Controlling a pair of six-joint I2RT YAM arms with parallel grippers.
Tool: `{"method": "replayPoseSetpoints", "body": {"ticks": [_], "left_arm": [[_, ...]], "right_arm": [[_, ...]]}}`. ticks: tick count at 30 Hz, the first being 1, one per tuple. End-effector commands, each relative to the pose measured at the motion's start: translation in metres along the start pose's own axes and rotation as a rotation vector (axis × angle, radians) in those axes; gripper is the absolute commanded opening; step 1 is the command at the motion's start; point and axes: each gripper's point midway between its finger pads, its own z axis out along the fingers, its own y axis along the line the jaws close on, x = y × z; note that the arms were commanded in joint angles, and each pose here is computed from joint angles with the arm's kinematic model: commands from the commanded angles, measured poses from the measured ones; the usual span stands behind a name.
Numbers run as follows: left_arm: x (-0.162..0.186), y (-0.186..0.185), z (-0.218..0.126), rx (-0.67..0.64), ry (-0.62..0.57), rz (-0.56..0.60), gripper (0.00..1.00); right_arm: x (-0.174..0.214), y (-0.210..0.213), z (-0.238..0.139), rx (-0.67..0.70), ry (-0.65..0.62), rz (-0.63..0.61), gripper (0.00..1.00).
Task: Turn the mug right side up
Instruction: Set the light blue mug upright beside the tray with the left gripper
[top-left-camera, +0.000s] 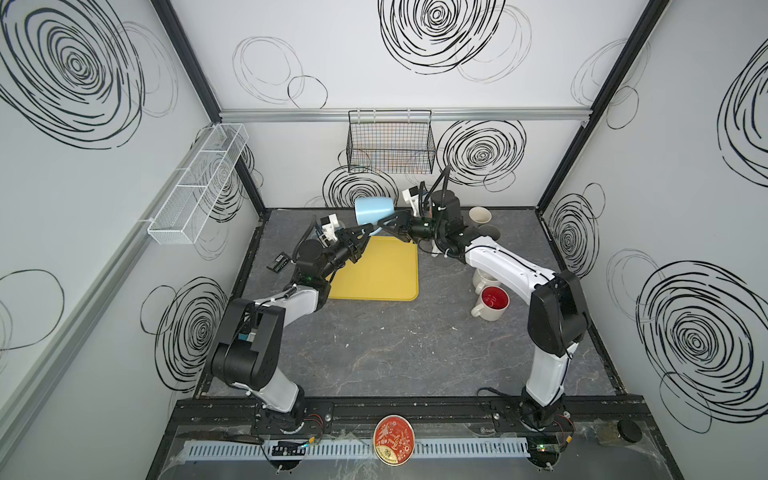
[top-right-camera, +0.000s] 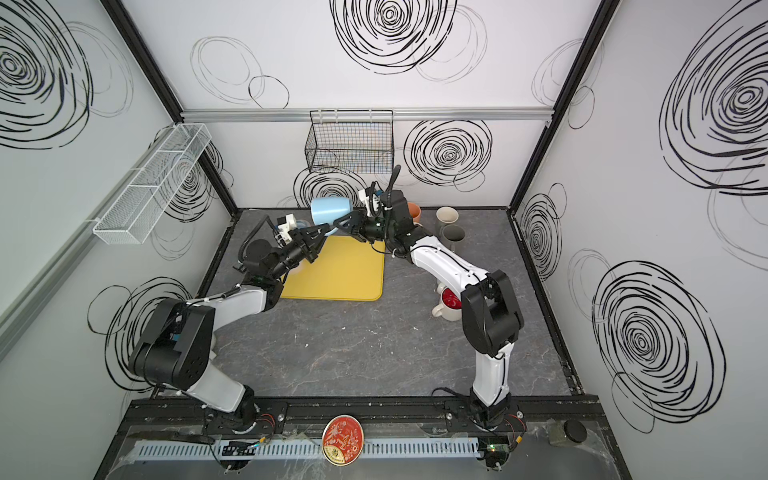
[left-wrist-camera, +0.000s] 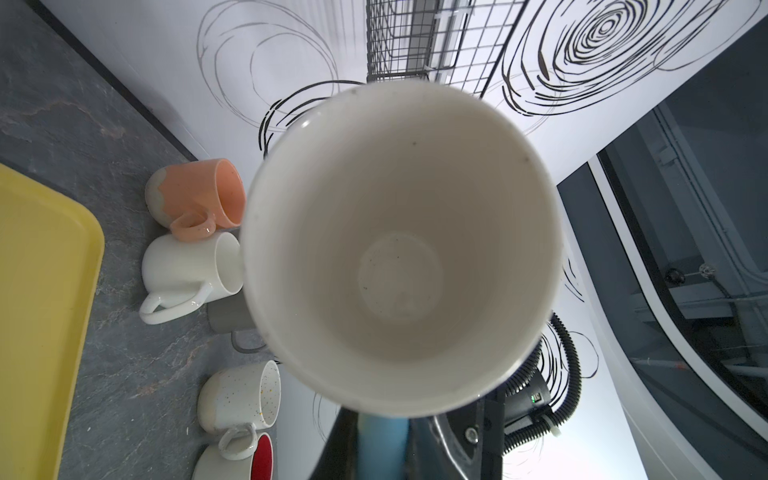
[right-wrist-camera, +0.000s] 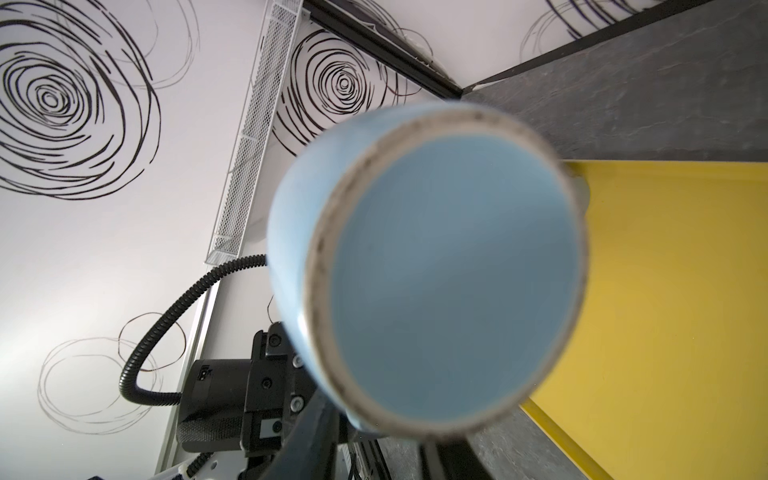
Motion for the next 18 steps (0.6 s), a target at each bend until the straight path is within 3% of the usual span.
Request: {"method": "replayPoseSetpoints", "body": {"ticks": [1, 8, 18], "left_arm": [[-0.004, -0.025, 0.005, 0.066, -0.004, 0.095, 0.00], [0.009, 0.001, 0.021, -0.088, 0.052, 0.175, 0.00], [0.061, 0.053, 0.056, -0.414, 0.278, 0.427, 0.00]], "right_arm": [[-0.017, 0.015, -0.026, 0.017, -0.060, -0.050, 0.41], [-0.022, -0.005, -0.048, 0.116, -0.072, -0.029, 0.43], [-0.042, -0.042, -0.114, 0.311, -0.177, -0.001, 0.43]]}}
